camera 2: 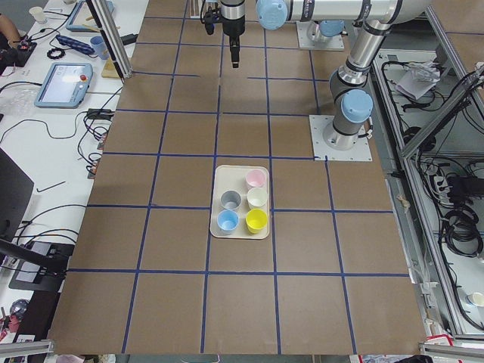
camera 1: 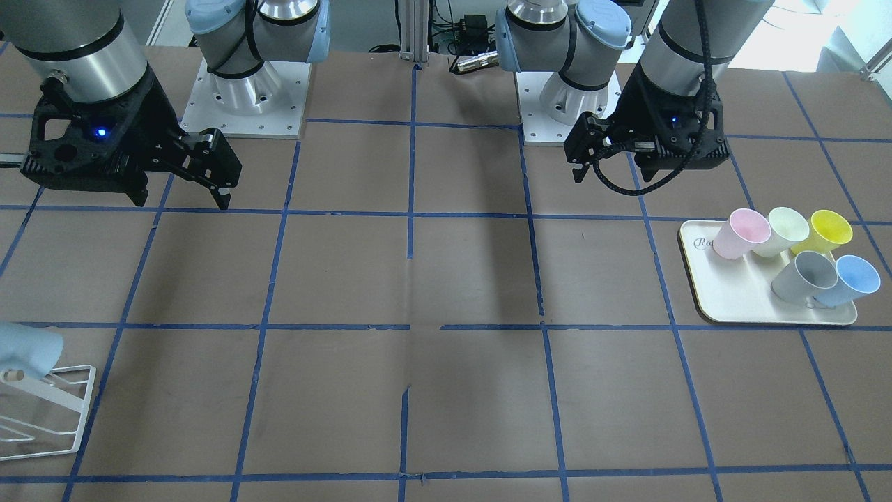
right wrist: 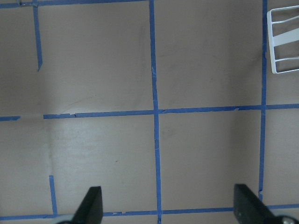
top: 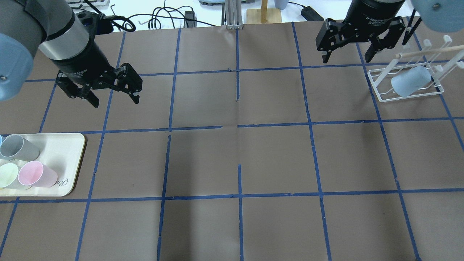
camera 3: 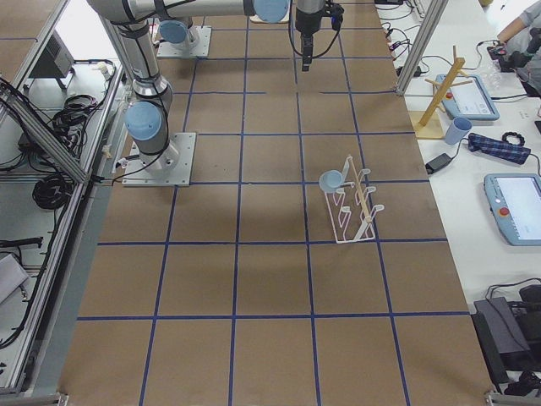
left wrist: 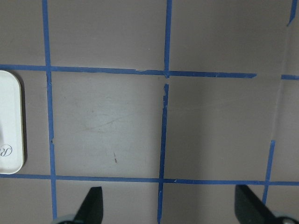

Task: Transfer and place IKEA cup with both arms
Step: 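Move the right gripper over the light blue cup on the wire rack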

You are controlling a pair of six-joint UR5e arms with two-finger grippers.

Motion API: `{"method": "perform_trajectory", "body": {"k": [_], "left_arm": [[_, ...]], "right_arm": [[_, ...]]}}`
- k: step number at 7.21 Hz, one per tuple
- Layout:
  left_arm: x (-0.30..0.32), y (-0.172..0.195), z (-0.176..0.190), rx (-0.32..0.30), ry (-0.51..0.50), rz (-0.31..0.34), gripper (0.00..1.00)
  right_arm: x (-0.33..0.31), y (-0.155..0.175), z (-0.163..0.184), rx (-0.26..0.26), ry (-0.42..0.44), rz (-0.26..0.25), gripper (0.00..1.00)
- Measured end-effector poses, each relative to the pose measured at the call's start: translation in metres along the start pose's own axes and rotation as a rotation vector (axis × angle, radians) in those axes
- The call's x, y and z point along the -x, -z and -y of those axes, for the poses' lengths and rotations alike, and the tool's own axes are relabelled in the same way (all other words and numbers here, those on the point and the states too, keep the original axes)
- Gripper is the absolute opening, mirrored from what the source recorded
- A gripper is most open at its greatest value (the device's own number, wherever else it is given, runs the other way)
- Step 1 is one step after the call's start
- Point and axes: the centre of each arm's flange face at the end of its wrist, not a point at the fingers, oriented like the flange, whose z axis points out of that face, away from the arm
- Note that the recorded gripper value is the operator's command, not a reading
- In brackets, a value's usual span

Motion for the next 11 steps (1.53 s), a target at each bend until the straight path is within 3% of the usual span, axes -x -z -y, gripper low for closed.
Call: {"method": "perform_trajectory", "body": {"k": [6, 8, 9, 11], "left_arm": [[0.0, 0.002, 0.0, -0.001, -0.001, 0.0, 1.0], [0.001, 0.0, 0.0, 0.007, 0.0, -0.001, 1.0], [0.0, 0.0, 0.0, 0.006, 0.0, -0.004, 1.0], [-0.002, 0.001, 0.0, 0.003, -0.003, -0.009, 1.0]], "right_arm": [[-0.025, -0.002, 0.006, 0.0, -0.015, -0.002, 1.0], [-0.099, -0.003, 0.018, -0.008, -0.037, 0.068, 1.0], [-0.146, -0.005, 0.022, -0.025, -0.023, 0.125, 1.0], [-0.229, -0.024, 0.026, -0.042, 0.052, 0.185, 1.0]]}}
